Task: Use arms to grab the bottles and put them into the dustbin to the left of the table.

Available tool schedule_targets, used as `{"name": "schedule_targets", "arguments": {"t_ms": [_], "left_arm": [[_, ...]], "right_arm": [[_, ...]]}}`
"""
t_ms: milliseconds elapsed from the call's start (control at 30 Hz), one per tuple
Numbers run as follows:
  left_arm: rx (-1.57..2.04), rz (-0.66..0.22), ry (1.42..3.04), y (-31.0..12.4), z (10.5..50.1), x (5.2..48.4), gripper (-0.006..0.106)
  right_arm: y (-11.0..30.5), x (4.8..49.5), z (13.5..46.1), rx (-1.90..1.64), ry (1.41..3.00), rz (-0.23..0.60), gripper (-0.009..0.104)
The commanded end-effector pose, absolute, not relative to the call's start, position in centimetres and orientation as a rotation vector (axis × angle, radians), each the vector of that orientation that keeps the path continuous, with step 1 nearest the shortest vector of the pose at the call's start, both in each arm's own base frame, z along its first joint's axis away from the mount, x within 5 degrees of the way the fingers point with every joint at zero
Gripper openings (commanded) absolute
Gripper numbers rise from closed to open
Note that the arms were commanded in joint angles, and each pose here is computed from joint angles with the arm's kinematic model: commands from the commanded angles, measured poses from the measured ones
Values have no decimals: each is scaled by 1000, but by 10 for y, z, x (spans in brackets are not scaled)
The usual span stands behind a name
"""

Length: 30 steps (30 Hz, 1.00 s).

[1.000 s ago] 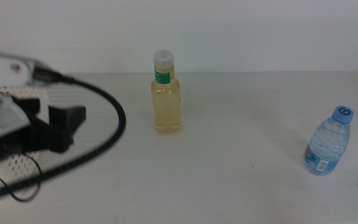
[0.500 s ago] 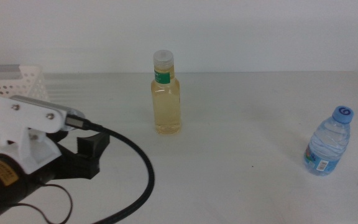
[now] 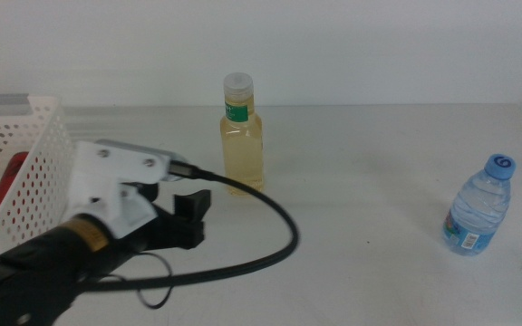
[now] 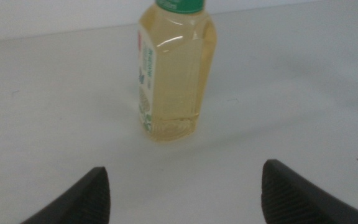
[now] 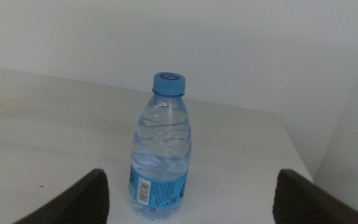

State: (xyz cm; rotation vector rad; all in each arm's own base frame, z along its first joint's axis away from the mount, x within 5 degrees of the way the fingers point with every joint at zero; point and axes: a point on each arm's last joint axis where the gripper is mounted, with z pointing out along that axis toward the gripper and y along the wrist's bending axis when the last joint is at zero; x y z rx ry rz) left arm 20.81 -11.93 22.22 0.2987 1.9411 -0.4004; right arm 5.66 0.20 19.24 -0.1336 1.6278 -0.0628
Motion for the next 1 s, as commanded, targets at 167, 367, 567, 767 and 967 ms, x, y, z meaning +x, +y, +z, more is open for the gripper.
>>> {"name": "schedule_targets", "arguments": {"t_ms": [167,367,567,767,967], "left_arm": [[275,-412,1803,-146,231,240,73],[279,-410,1746,-164,223,257,73],[278,-402,1712,-175,212,274,73],[255,-391,1672,-183,204,290,78],[211,-383,1678,-189,200,304,90]], "right_arm": [[2,54,203,-130,1518,-78,69],[2,54,203,-130,1518,-78,69],[2,54,203,-130,1518,-78,69],[2,54,203,-130,1518,-78,69],[2,54,203,-130,1518,-78,69]]}}
